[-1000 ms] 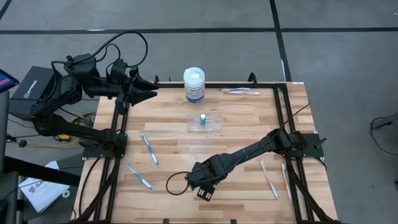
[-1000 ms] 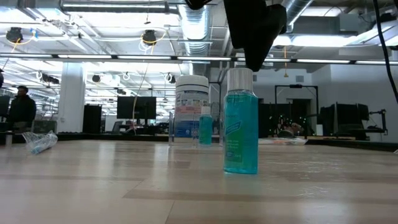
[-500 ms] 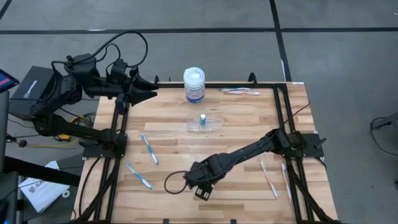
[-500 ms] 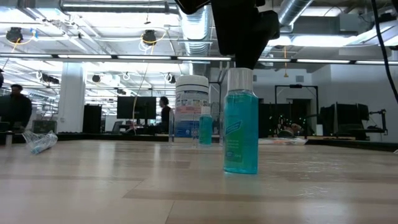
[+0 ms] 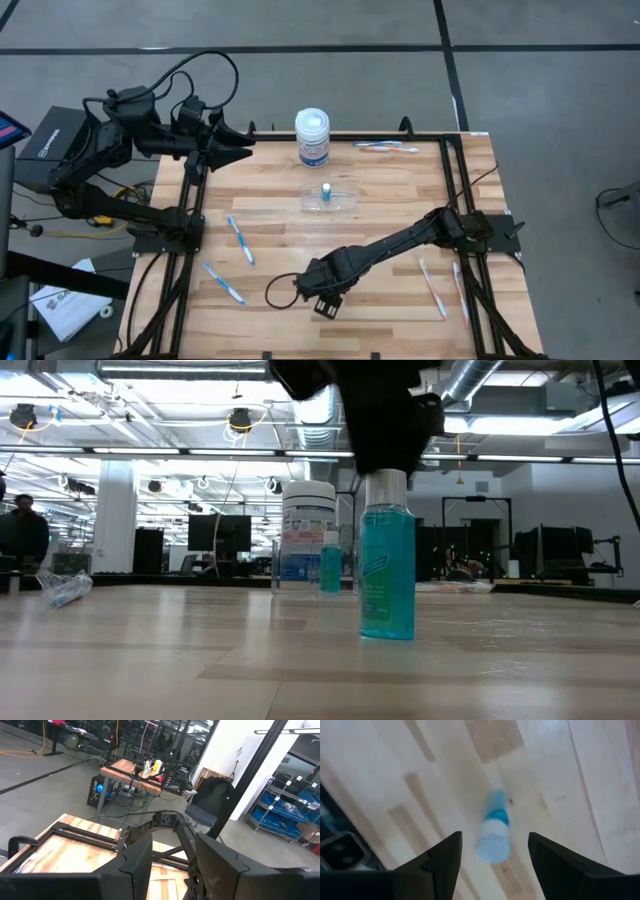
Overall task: Pick & Place toothbrushing station
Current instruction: Put the mouthwash into the transparent organizer
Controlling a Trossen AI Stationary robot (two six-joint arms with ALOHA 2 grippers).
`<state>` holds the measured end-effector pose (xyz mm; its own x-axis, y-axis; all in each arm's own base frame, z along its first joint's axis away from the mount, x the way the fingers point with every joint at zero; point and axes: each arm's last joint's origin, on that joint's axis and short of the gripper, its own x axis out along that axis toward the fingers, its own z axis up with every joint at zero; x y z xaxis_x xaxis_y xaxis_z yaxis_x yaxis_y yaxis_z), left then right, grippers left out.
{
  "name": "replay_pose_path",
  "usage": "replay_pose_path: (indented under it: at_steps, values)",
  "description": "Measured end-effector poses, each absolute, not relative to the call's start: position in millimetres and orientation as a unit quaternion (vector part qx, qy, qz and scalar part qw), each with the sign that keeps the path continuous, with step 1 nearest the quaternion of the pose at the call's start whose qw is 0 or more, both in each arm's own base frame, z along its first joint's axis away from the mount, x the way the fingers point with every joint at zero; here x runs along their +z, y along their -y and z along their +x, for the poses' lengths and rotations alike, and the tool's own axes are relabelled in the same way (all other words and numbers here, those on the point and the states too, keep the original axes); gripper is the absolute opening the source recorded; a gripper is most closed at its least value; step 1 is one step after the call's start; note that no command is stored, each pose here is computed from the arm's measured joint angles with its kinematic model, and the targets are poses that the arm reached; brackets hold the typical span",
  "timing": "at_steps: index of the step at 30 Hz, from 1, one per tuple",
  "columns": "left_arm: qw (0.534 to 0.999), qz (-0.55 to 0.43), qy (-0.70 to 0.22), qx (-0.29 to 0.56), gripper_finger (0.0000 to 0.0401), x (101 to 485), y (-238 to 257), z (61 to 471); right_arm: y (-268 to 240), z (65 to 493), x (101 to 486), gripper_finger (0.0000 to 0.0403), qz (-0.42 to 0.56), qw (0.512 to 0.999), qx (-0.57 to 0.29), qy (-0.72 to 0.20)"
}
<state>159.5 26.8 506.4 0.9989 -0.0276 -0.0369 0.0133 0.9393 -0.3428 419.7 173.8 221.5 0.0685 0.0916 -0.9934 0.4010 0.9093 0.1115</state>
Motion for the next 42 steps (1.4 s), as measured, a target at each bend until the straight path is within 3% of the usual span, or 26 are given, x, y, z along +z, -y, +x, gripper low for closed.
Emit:
replay_pose_path:
  at_steps: [5,27,42]
  values:
    - [0.985,-0.174,-0.021,-0.010,0.0144,506.4,-26.8,159.5,-176.1,419.3,208.0,0.0218,0.175,0.686,-0.110,-0.697]
    - [0.985,-0.172,-0.019,-0.011,0.0144,506.7,-26.9,159.5,-172.8,422.6,212.3,0.0215,0.179,0.697,-0.101,-0.687]
    - [0.985,-0.172,-0.018,-0.011,0.0144,506.8,-26.8,159.5,-170.1,423.9,212.3,0.0099,0.178,0.699,-0.100,-0.686]
